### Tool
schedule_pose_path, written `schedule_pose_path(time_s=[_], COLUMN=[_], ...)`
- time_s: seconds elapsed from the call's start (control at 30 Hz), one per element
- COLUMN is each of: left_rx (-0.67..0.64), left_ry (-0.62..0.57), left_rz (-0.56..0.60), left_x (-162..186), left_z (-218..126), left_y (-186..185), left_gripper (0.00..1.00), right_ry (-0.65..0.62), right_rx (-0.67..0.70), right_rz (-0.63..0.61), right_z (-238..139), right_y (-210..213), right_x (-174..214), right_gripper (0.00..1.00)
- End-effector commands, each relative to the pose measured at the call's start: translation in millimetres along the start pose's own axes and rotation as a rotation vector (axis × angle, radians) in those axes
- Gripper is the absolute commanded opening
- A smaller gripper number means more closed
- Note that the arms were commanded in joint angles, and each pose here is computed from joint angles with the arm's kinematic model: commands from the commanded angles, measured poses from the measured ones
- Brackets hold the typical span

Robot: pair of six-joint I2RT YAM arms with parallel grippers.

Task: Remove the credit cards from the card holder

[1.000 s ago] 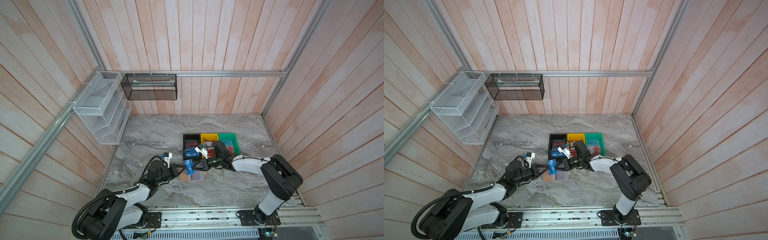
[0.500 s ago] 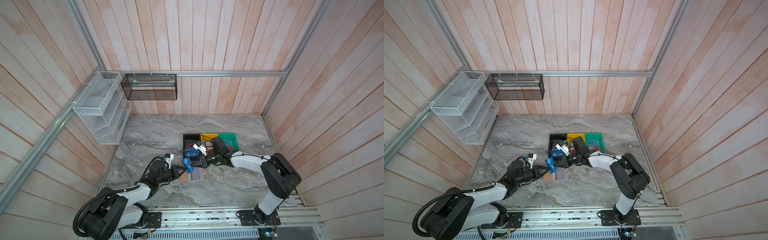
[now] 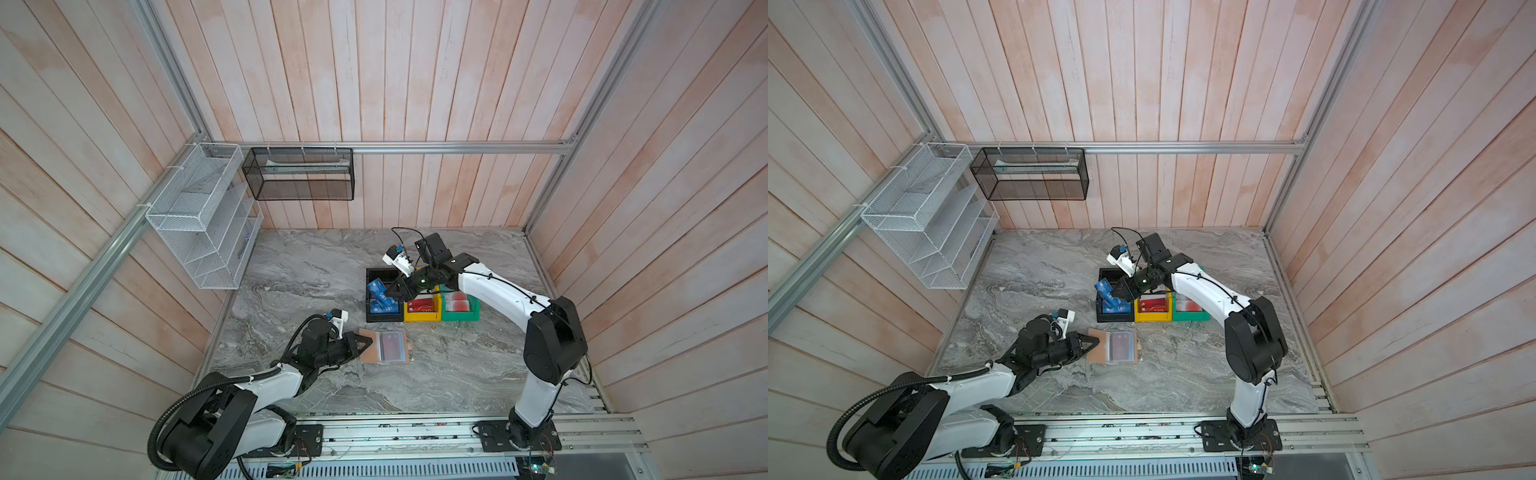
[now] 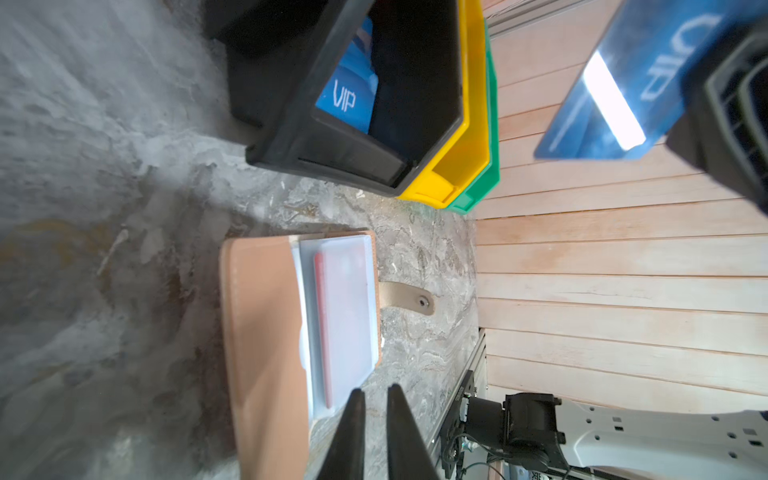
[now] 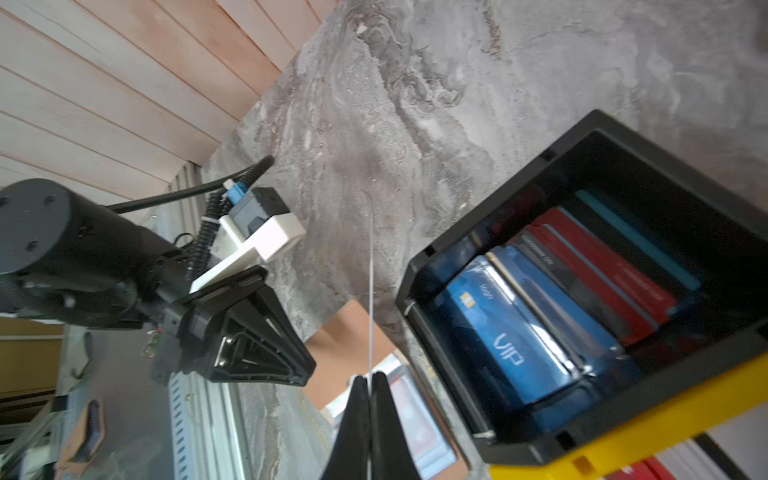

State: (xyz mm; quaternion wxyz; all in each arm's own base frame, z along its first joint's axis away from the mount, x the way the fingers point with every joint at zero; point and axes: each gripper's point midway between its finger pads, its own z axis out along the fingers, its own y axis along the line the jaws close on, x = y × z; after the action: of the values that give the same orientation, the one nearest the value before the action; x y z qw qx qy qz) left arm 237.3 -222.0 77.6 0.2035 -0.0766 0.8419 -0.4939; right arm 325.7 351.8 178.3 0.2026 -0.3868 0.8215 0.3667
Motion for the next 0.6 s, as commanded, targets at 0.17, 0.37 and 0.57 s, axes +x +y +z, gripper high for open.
schedule_pose_path(time_s=[0.17, 0.37, 0.57], left_rx=[-0.072, -0.099, -0.109], left_ry=[0.015, 0.026, 0.034], left_rz=[0.007, -0.006, -0.012], left_x=[-1.2, 1.4, 3.5], left_z=[8.4, 11.9, 14.7], left_y=[16.4, 26.1, 32.0], left_gripper=[0.15, 0.15, 0.14], right_ry=[0.198, 0.263, 0.291], right_rx=[0.298, 0.385, 0.436], right_rz=[-0.184, -0.235, -0.258], right_z=[19.9, 35.5, 35.2], right_y=[-36.1, -47.3, -57.2], right_x=[19.2, 23.4, 29.3], right_gripper=[0.00, 0.00, 0.00])
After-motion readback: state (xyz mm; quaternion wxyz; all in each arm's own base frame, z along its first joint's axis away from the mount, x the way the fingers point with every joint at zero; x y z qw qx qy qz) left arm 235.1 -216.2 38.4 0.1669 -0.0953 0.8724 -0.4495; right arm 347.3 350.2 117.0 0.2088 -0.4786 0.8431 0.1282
